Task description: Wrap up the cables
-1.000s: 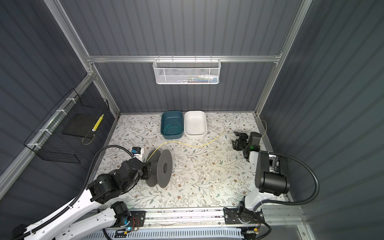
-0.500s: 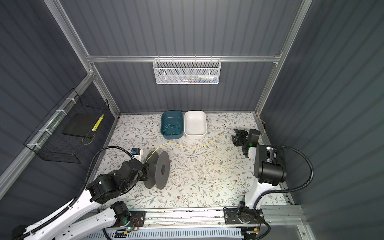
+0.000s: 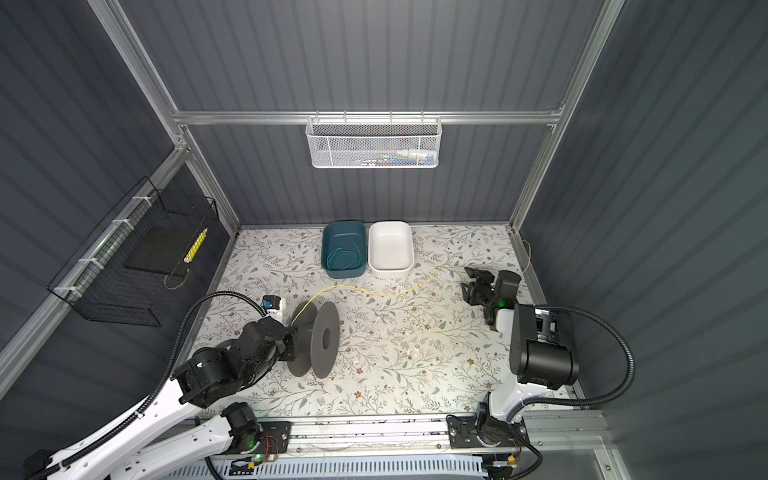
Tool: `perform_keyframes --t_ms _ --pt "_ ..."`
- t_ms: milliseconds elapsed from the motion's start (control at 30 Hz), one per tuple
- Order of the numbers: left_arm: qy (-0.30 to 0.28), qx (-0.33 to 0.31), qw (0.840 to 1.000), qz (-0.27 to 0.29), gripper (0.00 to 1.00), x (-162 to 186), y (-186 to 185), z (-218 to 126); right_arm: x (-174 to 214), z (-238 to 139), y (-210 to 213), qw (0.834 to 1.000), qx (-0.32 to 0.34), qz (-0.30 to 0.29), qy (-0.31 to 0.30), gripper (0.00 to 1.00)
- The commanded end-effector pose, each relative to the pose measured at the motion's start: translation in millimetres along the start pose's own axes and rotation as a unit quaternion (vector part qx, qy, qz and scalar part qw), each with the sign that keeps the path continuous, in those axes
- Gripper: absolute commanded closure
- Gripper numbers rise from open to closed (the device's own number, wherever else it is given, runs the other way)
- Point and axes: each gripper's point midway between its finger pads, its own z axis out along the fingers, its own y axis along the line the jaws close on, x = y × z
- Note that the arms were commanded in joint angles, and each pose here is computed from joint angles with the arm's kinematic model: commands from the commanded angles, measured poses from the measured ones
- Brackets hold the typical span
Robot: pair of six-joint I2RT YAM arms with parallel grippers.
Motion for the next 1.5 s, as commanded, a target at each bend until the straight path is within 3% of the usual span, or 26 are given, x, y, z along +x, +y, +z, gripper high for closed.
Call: perform_keyframes --t_ms 0,167,367,533,933,1067,1300,1467 --pt "-0.040 0.017 0.999 -0.025 1.00 -26 -7 -13 3 10 5 1.000 -0.013 -0.006 0.014 0.39" --pt "-0.042 0.017 0.999 -0.024 1.00 -27 -7 -13 -6 31 4 1.000 -0.010 0.006 0.008 0.41" --pt "-0.041 0.013 0.999 -0.024 1.00 -26 -4 -14 -12 45 17 1.000 -0.027 0.011 0.012 0.81" --pt "-0.046 0.008 0.999 -0.019 1.00 -30 0 -21 -12 39 25 0.999 -0.040 0.010 0.012 0.99" --pt "-0.053 0.023 0.998 0.029 1.00 -57 6 -71 -12 20 96 0.997 -0.068 -0.043 -0.005 1.00" --pt "-0.039 0.059 0.996 0.055 1.00 -58 -2 -87 -15 18 111 0.996 -0.056 -0.067 -0.018 1.00" --pt "-0.013 0.129 0.988 0.088 1.00 -58 -23 -110 -30 23 109 0.992 -0.005 -0.121 -0.043 1.00" --pt "-0.039 0.150 0.985 0.069 1.00 -78 -33 -122 -28 19 83 0.988 0.029 -0.142 -0.049 1.00"
